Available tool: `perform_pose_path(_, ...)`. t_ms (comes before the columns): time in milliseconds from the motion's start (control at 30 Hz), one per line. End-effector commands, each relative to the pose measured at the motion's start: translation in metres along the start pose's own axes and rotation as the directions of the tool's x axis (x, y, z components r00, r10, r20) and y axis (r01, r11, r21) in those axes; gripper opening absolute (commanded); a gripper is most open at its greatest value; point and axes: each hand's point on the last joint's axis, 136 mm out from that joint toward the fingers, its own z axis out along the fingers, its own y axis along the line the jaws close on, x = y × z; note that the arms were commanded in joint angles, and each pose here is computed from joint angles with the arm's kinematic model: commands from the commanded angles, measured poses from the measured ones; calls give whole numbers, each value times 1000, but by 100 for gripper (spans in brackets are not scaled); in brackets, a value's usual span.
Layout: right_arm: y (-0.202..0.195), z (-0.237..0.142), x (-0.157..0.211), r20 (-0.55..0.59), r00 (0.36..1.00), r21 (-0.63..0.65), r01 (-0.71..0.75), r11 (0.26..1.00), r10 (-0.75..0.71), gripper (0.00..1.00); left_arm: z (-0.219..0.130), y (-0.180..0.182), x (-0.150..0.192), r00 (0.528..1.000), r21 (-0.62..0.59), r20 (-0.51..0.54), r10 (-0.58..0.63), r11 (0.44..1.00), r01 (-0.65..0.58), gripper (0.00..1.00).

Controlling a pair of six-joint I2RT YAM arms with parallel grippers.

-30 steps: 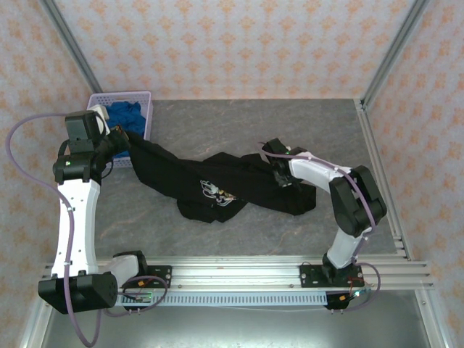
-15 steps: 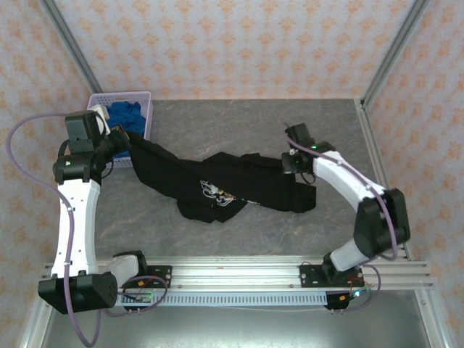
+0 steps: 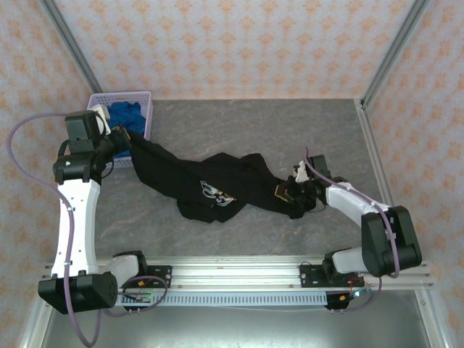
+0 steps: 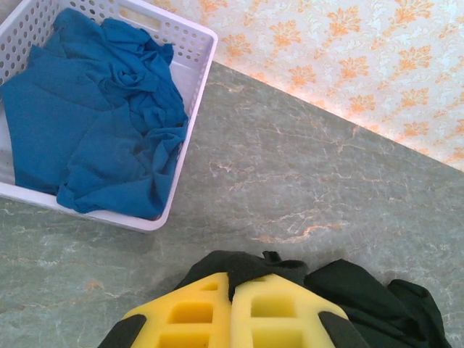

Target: Fold the inside-out t-shirt

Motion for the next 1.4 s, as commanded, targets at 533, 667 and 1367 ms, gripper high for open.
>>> perform_pose_path(533,9,-43,-40,64,817,582,436,687,-572,45,-6,-5,-8,999,37,39,-11,999,10,0)
perform_pose_path(667,13,-39,-36,-27,756,670,499,550,-654,52,-6,-5,-7,999,39,39,-10,999,8,0)
perform_pose_path(1367,4,-11,-44,-311,664,774,592,224,-680,58,-6,-7,-7,999,49,40,-7,999,5,0)
